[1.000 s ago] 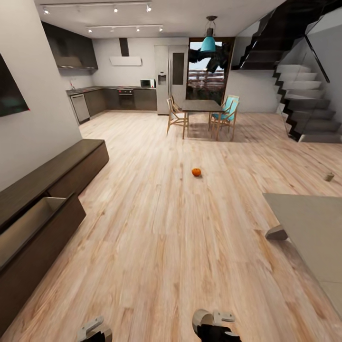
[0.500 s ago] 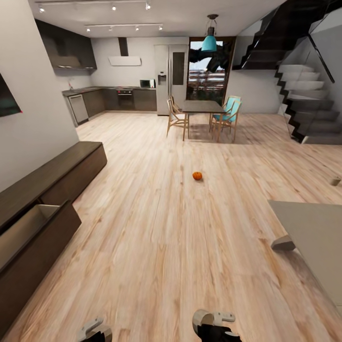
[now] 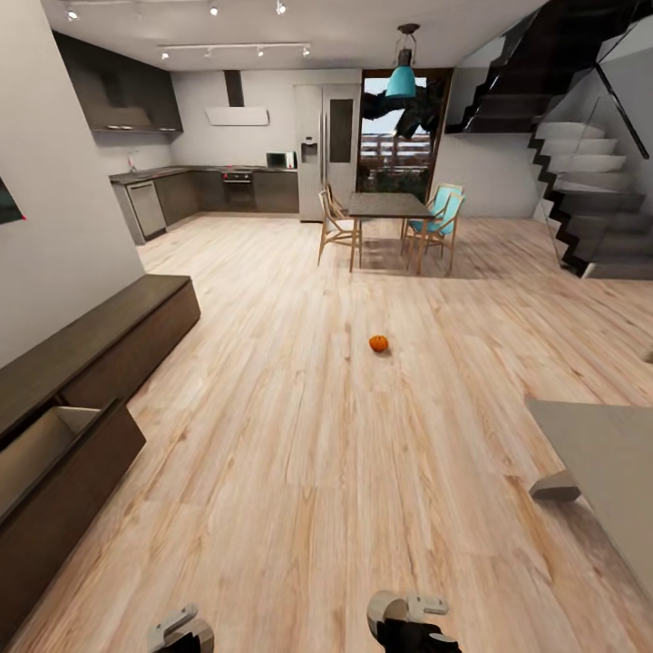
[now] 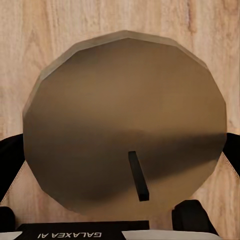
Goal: Place each of the two pumpkins and all three candles from the living room inside a cabinet in the living room (use any cabinet), then make sure every cabinet is closed, and position the cauldron so it is next to a table in the living room.
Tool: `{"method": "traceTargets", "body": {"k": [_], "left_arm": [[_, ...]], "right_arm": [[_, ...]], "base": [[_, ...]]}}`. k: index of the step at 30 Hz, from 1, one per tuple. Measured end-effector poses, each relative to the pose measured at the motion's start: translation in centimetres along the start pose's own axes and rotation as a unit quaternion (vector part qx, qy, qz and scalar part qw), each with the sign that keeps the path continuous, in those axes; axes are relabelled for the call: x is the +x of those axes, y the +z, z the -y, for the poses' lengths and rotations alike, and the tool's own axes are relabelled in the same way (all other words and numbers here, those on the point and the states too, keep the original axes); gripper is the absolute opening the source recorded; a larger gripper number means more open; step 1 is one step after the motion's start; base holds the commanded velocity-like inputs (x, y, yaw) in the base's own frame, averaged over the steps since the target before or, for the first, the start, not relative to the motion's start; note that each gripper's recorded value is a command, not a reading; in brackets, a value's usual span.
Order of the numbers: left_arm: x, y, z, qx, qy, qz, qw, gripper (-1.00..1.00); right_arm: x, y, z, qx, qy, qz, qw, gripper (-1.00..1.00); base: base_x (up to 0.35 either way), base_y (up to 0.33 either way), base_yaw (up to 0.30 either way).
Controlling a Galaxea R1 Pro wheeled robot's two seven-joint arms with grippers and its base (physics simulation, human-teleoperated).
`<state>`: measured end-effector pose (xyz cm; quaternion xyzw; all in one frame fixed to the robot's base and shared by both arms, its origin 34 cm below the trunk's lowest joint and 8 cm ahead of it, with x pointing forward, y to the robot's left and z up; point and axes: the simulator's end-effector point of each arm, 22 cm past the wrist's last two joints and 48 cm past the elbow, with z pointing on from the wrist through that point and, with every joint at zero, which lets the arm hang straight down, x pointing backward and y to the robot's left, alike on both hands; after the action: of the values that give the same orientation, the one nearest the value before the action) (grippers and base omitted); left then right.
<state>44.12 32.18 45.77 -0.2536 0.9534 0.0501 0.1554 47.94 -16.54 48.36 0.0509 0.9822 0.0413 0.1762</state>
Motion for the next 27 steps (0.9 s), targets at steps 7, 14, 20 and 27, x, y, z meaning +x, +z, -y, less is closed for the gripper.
{"method": "traceTargets", "body": {"k": [7,14,20,27], "left_arm": [[-0.01,0.0,-0.03,0.0,0.0,0.0,1.0,-1.0],[-0.01,0.0,-0.01,0.0,0.0,0.0,1.0,-1.0],[0.01,0.0,0.01,0.0,0.0,0.0,1.0,-1.0],[0.01,0.0,0.01,0.0,0.0,0.0,1.0,-1.0]], "right_arm": [[0.01,-0.01,-0.12,-0.001,0.0,0.0,1.0,-1.0],[0.03,-0.02,-0.31,-0.002,0.0,0.0,1.0,-1.0],[0.04,-0.02,-0.45,-0.003,0.0,0.0,1.0,-1.0],[0.06,-0.03,-0.56,-0.003,0.0,0.0,1.0,-1.0]], "base": [[0.277,0.0,0.0],[0.277,0.0,0.0],[0.274,0.0,0.007],[0.263,0.0,0.071]]}}
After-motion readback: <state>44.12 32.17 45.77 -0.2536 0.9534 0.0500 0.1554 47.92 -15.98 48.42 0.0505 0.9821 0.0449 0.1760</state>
